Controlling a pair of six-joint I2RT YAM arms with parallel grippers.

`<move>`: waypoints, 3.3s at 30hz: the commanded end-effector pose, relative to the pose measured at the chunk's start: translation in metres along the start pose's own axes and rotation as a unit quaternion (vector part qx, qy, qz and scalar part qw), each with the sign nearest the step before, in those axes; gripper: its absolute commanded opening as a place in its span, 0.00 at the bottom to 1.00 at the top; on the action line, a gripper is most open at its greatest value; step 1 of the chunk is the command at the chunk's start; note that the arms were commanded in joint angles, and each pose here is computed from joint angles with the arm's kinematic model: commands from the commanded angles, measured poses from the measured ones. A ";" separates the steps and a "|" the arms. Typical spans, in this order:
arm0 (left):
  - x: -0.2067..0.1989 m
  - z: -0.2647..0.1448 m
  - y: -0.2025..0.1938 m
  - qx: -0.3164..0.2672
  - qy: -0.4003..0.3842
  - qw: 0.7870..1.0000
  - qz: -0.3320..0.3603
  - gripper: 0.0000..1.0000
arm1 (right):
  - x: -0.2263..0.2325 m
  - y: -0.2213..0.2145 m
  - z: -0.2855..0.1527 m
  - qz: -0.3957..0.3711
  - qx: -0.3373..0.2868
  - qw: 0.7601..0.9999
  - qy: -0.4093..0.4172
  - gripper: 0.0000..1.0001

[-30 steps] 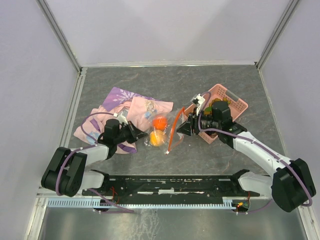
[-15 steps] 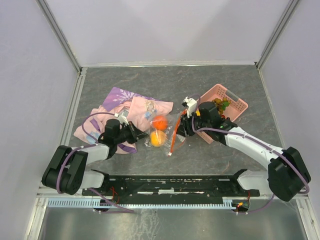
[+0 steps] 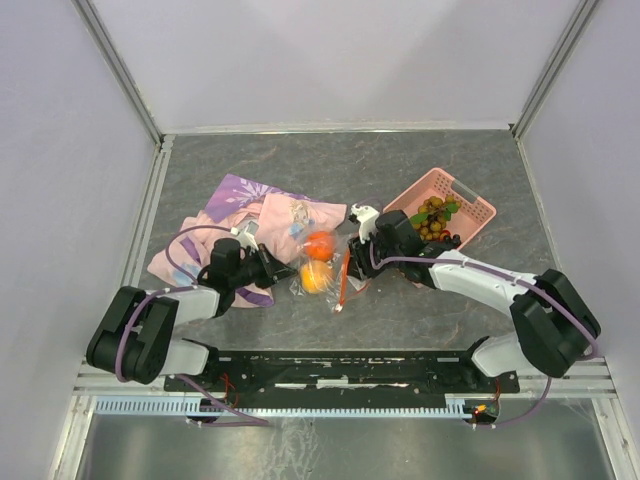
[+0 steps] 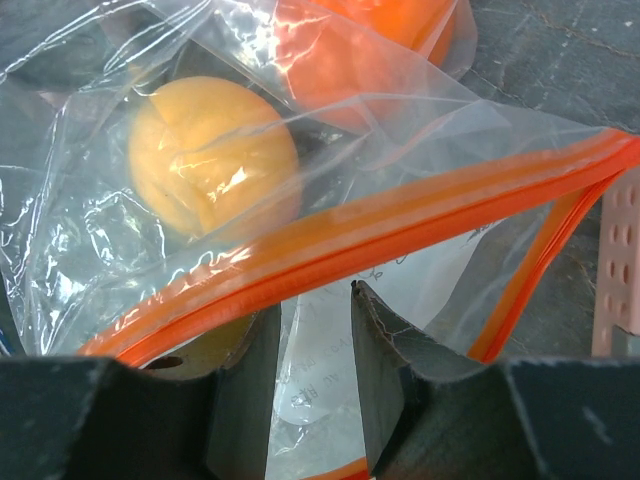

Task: Open the zip-top bag and remove the fake food
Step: Pick up the fake fruit from the zipper food storage bag.

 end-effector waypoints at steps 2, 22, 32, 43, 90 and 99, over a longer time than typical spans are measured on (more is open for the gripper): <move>-0.005 0.002 0.006 -0.004 -0.016 1.000 0.026 0.03 | 0.007 0.029 0.010 -0.016 -0.041 0.999 0.004 0.42; -0.002 0.005 0.006 0.003 -0.007 1.000 0.026 0.03 | 0.021 0.038 0.021 0.007 -0.066 0.997 0.036 0.47; -0.001 0.006 0.005 0.007 -0.006 1.000 0.026 0.03 | 0.021 0.041 0.031 0.019 -0.070 0.997 0.030 0.48; -0.001 0.008 0.004 0.012 -0.007 1.000 0.025 0.03 | 0.039 0.042 0.040 0.022 -0.077 0.994 0.070 0.55; -0.004 0.011 -0.005 0.035 -0.017 0.999 0.024 0.03 | 0.075 0.000 0.094 -0.048 0.019 0.997 0.054 0.95; -0.005 0.011 -0.005 0.035 -0.018 0.999 0.026 0.03 | 0.074 -0.003 0.091 -0.051 0.017 0.997 0.052 0.85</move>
Point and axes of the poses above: each gripper's point midway between its finger pads, its own z axis out along the fingers, its own x axis along the line the jaws close on, y = z × x, the point moved 1 cm from there along -z, back along the fingers, and after that the axes turned 4 degrees about -z, right-handed, at the moved point
